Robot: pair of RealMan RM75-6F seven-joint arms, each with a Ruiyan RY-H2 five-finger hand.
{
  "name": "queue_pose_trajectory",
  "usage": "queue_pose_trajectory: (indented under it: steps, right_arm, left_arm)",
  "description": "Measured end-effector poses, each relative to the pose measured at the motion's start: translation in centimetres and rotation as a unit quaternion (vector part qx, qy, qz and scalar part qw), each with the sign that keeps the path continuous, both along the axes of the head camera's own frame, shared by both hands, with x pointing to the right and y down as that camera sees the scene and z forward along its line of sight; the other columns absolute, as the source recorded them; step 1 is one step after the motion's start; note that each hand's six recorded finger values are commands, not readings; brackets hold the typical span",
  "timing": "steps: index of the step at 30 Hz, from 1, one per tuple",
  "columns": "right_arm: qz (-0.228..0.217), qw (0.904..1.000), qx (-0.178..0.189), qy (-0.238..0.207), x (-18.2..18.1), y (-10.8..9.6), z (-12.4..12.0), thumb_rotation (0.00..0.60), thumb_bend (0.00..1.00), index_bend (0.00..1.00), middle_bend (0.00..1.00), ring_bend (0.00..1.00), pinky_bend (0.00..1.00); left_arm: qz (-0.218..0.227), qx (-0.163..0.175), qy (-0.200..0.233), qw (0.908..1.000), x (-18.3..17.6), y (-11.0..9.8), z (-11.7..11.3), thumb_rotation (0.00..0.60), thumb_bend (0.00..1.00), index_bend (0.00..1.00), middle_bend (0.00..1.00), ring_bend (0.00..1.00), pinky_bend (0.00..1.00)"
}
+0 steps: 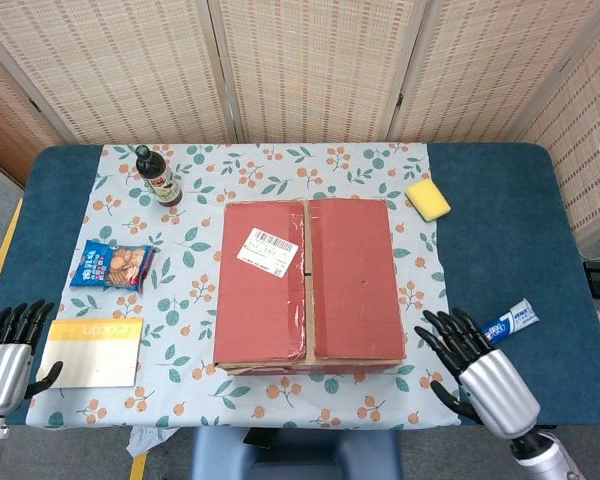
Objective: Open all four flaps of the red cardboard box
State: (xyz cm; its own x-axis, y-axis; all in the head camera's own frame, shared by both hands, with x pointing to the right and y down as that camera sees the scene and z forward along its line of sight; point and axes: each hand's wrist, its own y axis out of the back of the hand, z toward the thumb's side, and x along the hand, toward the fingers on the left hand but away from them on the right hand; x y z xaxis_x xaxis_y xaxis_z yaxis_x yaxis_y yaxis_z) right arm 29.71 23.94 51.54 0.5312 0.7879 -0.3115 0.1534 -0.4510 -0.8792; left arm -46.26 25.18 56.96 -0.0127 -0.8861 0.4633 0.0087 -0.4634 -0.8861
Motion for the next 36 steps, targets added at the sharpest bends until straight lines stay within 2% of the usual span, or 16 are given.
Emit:
queue_pose_trajectory:
  steps: [11, 20, 27, 36]
  right_arm:
    - [-0.050, 0.9987, 0.004, -0.004, -6.2, -0.6, 1.5, 0.600, 0.39, 0.00, 0.00, 0.00, 0.00]
    - [-0.059, 0.9982, 0.007, -0.006, -9.8, -1.7, 3.3, 0.600, 0.39, 0.00, 0.00, 0.00, 0.00]
    - [-0.061, 0.9980, -0.006, -0.011, -12.0, -2.6, 4.8, 0.600, 0.39, 0.00, 0.00, 0.00, 0.00]
    - [-0.062, 0.9979, 0.013, -0.010, -13.9, -3.6, 5.6, 0.600, 0.39, 0.00, 0.00, 0.00, 0.00]
  left_arm:
    - [-0.006, 0.000, 0.007, 1.0000, -0.2, 0.0, -0.2, 0.600, 0.34, 0.00, 0.09, 0.03, 0.00]
    - [-0.010, 0.004, 0.020, 0.9997, -0.2, 0.0, -0.5, 0.600, 0.34, 0.00, 0.09, 0.03, 0.00]
    - [-0.014, 0.010, 0.026, 0.9995, -0.5, -0.1, -1.0, 0.600, 0.34, 0.00, 0.09, 0.03, 0.00]
    - [-0.019, 0.008, 0.030, 0.9993, -0.8, -0.1, -1.1, 0.600, 0.34, 0.00, 0.09, 0.03, 0.00]
